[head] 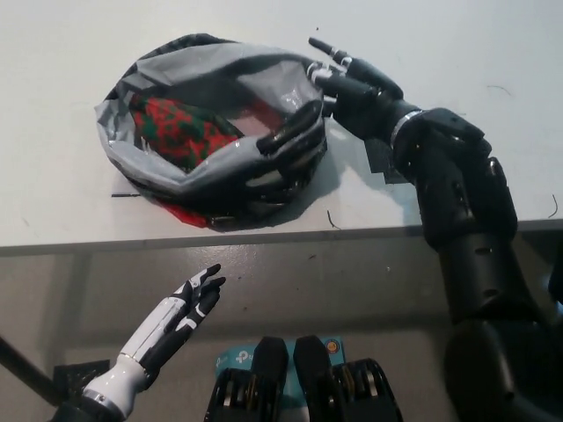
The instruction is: The robot uses its right hand to pick up a bag of coffee beans and puts it in the black plastic bag, then the robot grabs the top of the bag and lifts it.
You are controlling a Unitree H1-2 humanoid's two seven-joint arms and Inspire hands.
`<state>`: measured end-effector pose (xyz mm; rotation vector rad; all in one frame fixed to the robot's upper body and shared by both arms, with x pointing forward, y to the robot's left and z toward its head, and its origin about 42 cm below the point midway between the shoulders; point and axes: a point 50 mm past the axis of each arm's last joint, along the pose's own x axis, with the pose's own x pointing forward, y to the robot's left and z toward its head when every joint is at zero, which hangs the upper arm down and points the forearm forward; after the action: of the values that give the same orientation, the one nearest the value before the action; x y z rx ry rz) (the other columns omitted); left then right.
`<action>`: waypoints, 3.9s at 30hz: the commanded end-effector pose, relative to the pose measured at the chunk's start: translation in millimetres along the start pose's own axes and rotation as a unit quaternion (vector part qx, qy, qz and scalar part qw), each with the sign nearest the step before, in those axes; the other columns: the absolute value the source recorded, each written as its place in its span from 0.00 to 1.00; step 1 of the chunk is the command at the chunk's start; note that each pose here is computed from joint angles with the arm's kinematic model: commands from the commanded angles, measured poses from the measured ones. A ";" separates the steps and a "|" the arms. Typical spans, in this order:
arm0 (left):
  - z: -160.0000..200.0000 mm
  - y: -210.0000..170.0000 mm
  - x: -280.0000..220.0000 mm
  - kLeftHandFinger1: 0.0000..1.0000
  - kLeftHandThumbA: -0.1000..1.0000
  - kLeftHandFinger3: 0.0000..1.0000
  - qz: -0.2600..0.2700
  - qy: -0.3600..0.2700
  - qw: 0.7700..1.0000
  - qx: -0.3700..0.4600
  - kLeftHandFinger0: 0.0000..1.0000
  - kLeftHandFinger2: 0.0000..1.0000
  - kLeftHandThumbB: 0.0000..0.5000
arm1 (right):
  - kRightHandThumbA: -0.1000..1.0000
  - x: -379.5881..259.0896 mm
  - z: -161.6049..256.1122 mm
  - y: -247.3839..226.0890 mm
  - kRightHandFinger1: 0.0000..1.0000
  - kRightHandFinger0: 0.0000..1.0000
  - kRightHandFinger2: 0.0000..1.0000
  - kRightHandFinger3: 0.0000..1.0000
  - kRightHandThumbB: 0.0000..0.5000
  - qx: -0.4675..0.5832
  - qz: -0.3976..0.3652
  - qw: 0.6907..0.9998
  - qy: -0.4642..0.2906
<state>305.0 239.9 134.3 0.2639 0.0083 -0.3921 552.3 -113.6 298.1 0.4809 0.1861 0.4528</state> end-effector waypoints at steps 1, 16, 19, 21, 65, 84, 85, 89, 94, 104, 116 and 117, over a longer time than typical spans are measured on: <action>22.2 8.1 3.2 1.00 0.89 1.00 -0.001 -0.066 0.998 0.016 1.00 1.00 0.24 | 0.25 1.4 204.5 239.4 0.31 0.00 0.78 1.00 0.00 0.320 0.272 0.897 -0.135; 19.5 2.4 -1.1 1.00 0.87 1.00 -0.002 -0.054 0.998 0.015 1.00 1.00 0.21 | 0.44 -20.7 272.0 308.1 0.24 0.00 0.70 1.00 0.00 0.253 0.276 0.918 -0.127; 19.4 1.8 -0.5 1.00 0.88 1.00 -0.004 -0.053 0.998 0.016 1.00 1.00 0.20 | 0.48 -24.9 279.0 316.9 0.23 0.00 0.67 0.95 0.00 0.236 0.277 0.922 -0.130; 19.3 1.5 0.6 1.00 0.87 1.00 -0.006 -0.055 0.998 0.014 1.00 1.00 0.20 | 0.50 -30.3 286.4 328.0 0.22 0.00 0.65 0.88 0.00 0.218 0.274 0.927 -0.134; 10.2 -3.2 -7.3 0.91 0.86 1.00 -0.010 -0.042 0.999 0.022 0.93 1.00 0.29 | 0.91 7.9 83.8 168.8 1.00 1.00 1.00 1.00 1.00 -0.780 0.033 0.625 0.012; 11.5 -4.7 -9.6 0.89 0.85 1.00 -0.003 -0.039 0.999 0.021 0.91 1.00 0.30 | 0.85 12.1 97.1 127.0 1.00 1.00 1.00 1.00 1.00 -0.807 -0.031 0.587 0.063; 11.1 -3.8 -8.5 0.89 0.85 1.00 -0.004 -0.044 0.999 0.024 0.91 1.00 0.28 | 0.85 12.6 101.0 123.5 1.00 1.00 1.00 1.00 1.00 -0.803 -0.038 0.591 0.065; 11.2 -3.8 -6.5 0.89 0.86 1.00 -0.008 -0.047 0.998 0.030 0.92 1.00 0.28 | 0.85 13.2 102.7 117.5 1.00 1.00 1.00 1.00 1.00 -0.798 -0.044 0.596 0.073; 11.2 -4.7 -6.6 0.89 0.87 1.00 -0.007 -0.044 0.998 0.032 0.92 1.00 0.31 | 0.85 14.2 94.2 110.9 1.00 1.00 1.00 1.00 1.00 -0.798 -0.045 0.595 0.083; 14.8 -2.8 -4.9 0.89 0.85 1.00 -0.006 -0.049 0.998 0.036 0.92 1.00 0.27 | 0.84 21.4 77.8 95.4 1.00 1.00 1.00 1.00 1.00 -0.780 -0.041 0.611 0.127; 17.4 -1.9 -2.7 0.88 0.84 1.00 -0.010 -0.050 0.998 0.043 0.89 1.00 0.31 | 0.83 28.1 48.8 84.4 1.00 1.00 1.00 1.00 1.00 -0.760 -0.016 0.626 0.173; 17.4 -1.9 -2.7 0.88 0.84 1.00 -0.011 -0.050 0.998 0.043 0.89 1.00 0.31 | 0.84 28.5 47.1 83.8 1.00 1.00 1.00 1.00 1.00 -0.761 -0.015 0.624 0.177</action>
<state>298.1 234.1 136.2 0.2951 -0.0373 -0.4030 559.4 -64.0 363.4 -1.3181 0.1492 0.4924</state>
